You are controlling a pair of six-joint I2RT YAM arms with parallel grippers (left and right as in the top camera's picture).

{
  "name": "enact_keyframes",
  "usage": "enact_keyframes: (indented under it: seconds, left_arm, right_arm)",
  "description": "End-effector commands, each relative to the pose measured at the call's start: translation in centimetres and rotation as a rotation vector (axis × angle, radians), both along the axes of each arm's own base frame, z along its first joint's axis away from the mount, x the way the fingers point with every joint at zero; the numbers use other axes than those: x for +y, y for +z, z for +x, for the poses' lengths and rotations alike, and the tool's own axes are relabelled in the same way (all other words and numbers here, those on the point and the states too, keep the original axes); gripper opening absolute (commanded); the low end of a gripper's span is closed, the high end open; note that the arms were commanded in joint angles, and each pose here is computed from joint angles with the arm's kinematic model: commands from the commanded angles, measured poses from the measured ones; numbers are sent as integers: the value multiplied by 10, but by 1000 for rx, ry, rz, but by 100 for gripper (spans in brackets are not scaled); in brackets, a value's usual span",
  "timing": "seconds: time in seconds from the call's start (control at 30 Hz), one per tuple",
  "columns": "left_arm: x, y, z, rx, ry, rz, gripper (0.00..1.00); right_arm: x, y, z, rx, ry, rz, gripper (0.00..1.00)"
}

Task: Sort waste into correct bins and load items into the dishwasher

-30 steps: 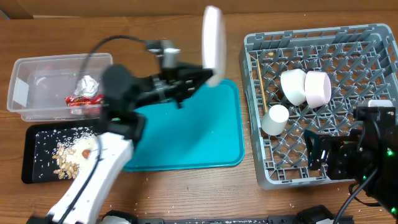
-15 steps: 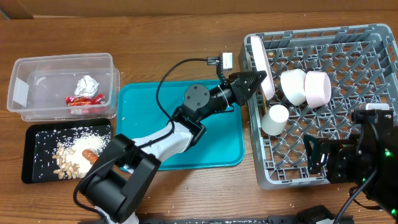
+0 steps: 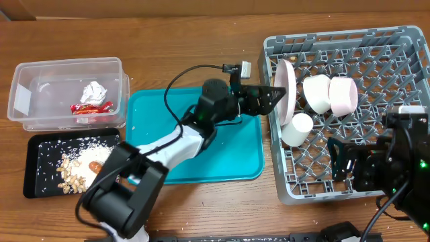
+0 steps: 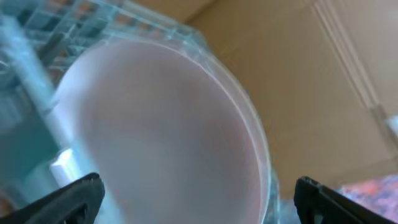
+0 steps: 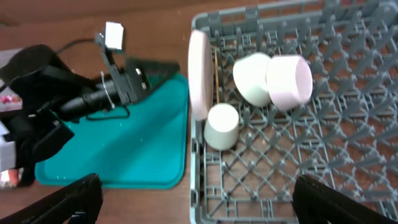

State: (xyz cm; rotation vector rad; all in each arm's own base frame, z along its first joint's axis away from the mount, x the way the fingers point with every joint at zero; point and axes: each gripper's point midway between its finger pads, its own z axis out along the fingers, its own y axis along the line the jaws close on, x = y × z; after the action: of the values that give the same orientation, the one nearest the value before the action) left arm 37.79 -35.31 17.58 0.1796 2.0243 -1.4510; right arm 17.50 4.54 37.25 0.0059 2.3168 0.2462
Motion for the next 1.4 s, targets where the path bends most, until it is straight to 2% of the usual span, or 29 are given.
enact_keyframes:
  seconds: [0.0,0.1,0.2,0.4,0.5,0.63,0.8,1.37]
  left_arm:
    - [15,68,-6,-236,-76,68,100]
    - [47,82,-10,-255,-34,275,100]
    - [85,111,-26,-269,-9,441,100]
    - [213,154,-85,-131,259,904,100]
    - [258,167,-121,-88,342,1039,100]
    - [279,171,-156,-70,343,1069,100]
    - [293,170,-177,-51,345,1100,100]
    - [289,165,-170,-36,333,1109,100]
  right_arm:
    - [2,7,5,-37,2,13,100]
    - [4,15,10,-73,3,24,100]
    - [5,20,14,-100,2,32,100]
    - [6,24,17,-118,3,37,100]
    - [6,24,17,-116,2,37,100]
    - [6,24,17,-116,2,37,100]
    - [6,24,17,-116,2,37,100]
    - [3,10,7,-52,2,18,100]
